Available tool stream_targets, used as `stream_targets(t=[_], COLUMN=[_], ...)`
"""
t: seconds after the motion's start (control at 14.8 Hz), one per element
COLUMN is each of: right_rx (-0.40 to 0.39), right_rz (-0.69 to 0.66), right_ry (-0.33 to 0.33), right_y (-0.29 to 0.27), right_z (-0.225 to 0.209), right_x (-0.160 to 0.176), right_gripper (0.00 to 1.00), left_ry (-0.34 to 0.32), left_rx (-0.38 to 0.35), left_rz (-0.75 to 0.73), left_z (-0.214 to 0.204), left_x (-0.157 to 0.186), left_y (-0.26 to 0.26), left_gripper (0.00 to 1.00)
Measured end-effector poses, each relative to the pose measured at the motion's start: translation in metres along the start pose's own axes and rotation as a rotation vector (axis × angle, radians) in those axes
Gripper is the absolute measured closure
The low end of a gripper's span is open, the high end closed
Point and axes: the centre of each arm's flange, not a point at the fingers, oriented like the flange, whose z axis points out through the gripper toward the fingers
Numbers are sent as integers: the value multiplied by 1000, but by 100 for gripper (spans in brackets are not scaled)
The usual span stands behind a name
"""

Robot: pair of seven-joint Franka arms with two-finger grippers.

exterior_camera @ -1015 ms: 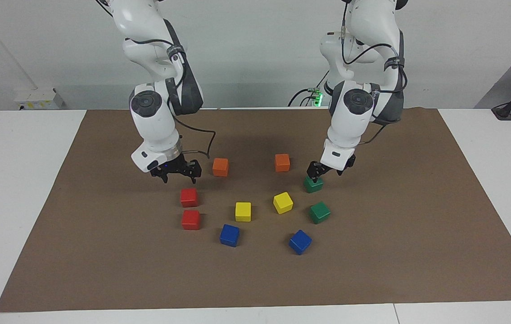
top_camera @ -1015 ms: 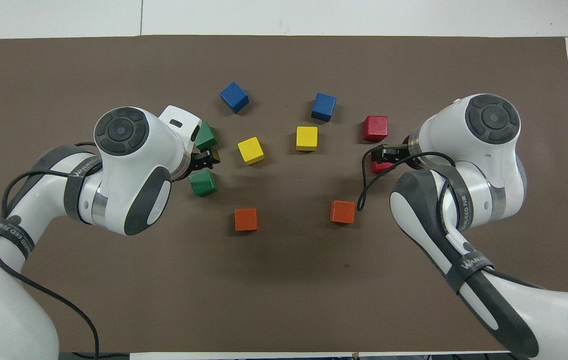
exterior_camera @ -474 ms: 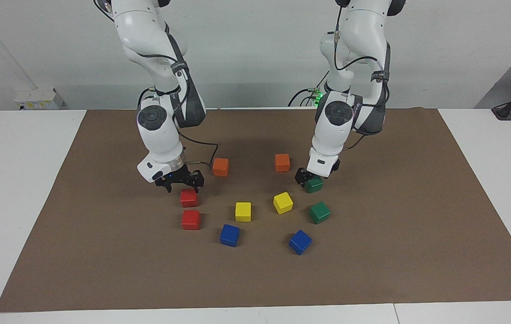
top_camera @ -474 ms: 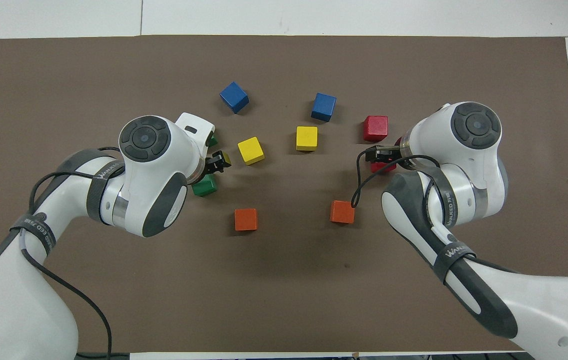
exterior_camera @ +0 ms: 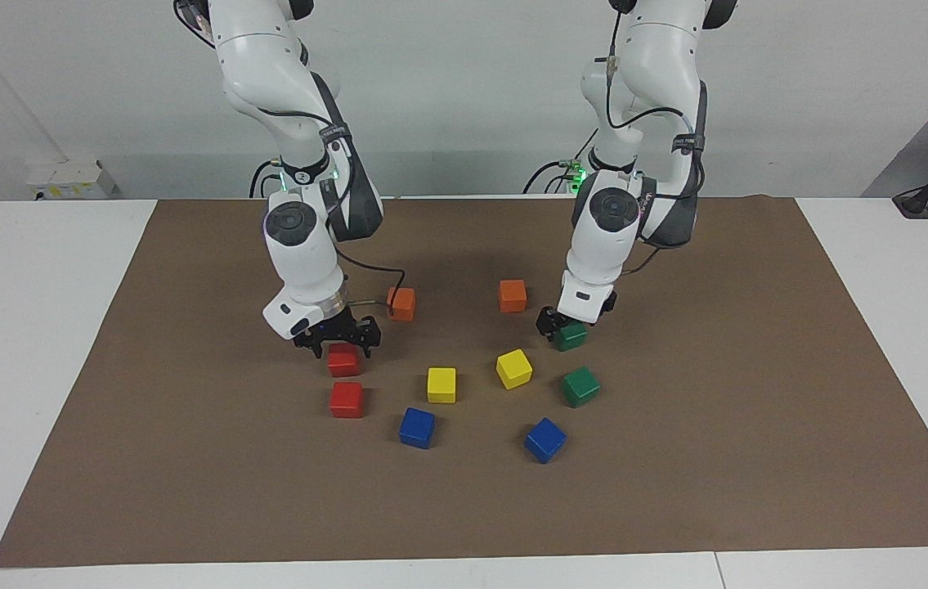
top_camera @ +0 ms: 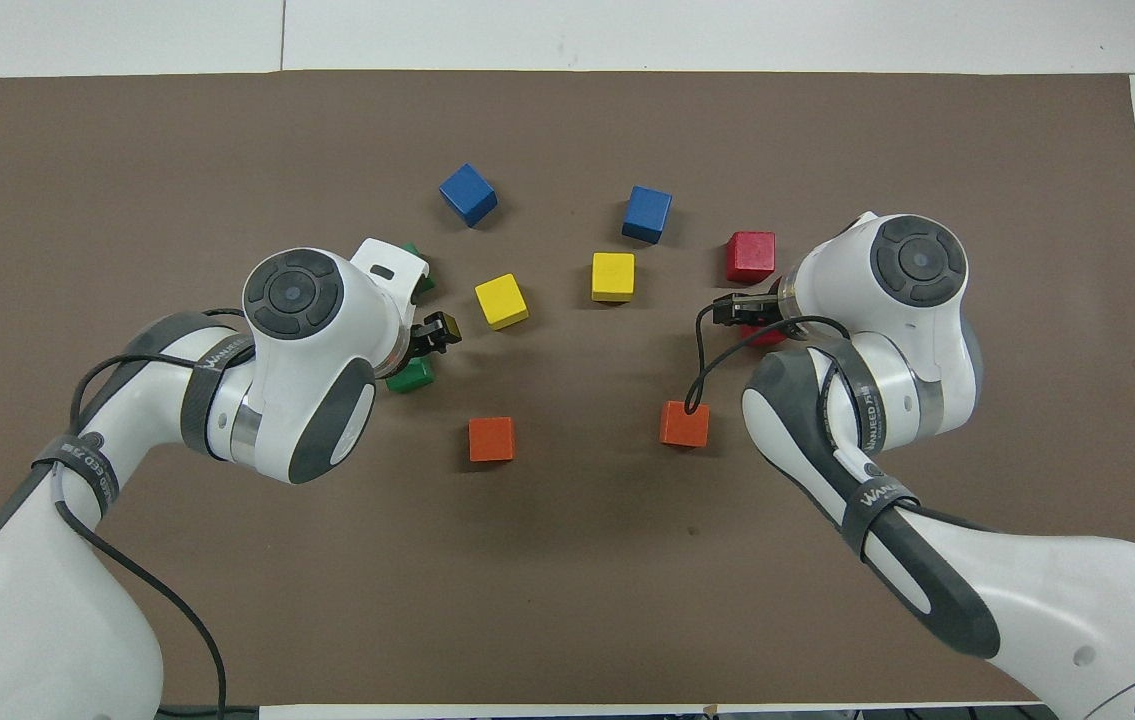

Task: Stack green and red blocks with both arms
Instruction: 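Close the left gripper on the green cube while the right grasps red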

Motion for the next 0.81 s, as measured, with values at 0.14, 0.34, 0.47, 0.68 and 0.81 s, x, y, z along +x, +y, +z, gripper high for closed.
stream_targets(t=[0.14, 0.34, 0.47, 0.68, 0.81], right_rx=[-1, -1, -2, -7, -16], right_rz=[0, 0, 3, 8, 9], right_ry=[-2, -4, -7, -20, -49], right_y=[0, 0, 2, 5, 6], right_z=[2, 3, 4, 4, 0], right_x=[0, 0, 0, 0, 0], right_gripper=[0, 7, 32, 45, 45], left_ry=[-1, -2, 0, 3, 5], left_rx=[1, 2, 0, -3, -6], left_rz=[0, 0, 0, 1, 3], left_z=[5, 9, 11, 15, 18], left_x=[-2, -4, -4, -5, -7], left_y=[-2, -3, -3, -4, -4], left_gripper=[0, 0, 0, 0, 0])
